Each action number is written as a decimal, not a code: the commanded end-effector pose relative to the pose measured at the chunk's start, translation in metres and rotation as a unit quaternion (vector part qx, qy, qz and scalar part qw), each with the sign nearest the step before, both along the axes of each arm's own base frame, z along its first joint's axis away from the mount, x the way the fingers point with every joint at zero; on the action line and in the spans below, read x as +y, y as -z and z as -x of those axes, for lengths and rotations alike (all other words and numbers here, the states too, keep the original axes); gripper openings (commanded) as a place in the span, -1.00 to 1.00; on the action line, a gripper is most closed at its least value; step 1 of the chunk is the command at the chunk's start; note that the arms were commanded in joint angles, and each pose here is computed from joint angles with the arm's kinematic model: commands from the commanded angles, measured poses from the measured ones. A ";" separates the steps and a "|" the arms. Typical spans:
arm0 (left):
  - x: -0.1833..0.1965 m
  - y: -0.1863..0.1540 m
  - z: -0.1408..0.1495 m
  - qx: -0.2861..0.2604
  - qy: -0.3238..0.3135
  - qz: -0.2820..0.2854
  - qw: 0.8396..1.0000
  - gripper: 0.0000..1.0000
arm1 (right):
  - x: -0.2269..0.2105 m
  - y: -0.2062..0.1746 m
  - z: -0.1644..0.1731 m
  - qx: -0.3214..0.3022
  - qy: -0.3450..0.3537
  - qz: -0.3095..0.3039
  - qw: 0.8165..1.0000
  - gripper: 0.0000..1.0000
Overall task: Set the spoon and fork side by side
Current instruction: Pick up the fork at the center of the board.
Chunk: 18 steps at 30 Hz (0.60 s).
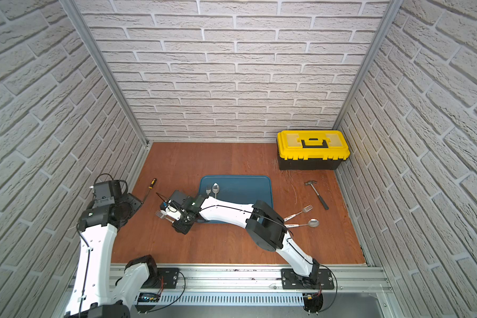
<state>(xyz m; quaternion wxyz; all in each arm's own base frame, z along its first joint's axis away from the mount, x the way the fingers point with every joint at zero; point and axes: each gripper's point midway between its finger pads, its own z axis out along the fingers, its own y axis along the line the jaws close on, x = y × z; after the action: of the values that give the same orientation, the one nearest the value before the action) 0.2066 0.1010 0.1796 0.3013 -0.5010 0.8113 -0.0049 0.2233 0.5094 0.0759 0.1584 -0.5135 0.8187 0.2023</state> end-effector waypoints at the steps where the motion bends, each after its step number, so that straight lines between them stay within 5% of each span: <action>1: -0.001 -0.001 -0.005 -0.019 0.006 0.005 1.000 0.26 | 0.004 0.004 0.002 -0.007 -0.017 0.018 1.000 -0.10; 18: -0.009 0.000 -0.007 -0.029 0.026 0.020 0.999 0.28 | 0.005 0.047 -0.004 0.000 -0.021 0.065 0.998 -0.16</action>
<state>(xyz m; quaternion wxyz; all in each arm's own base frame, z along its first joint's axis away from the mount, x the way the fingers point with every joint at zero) 0.2115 0.0907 0.1783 0.3025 -0.4930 0.8147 -0.0413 0.2289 0.5126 0.0303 0.1233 -0.5329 0.8229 0.1538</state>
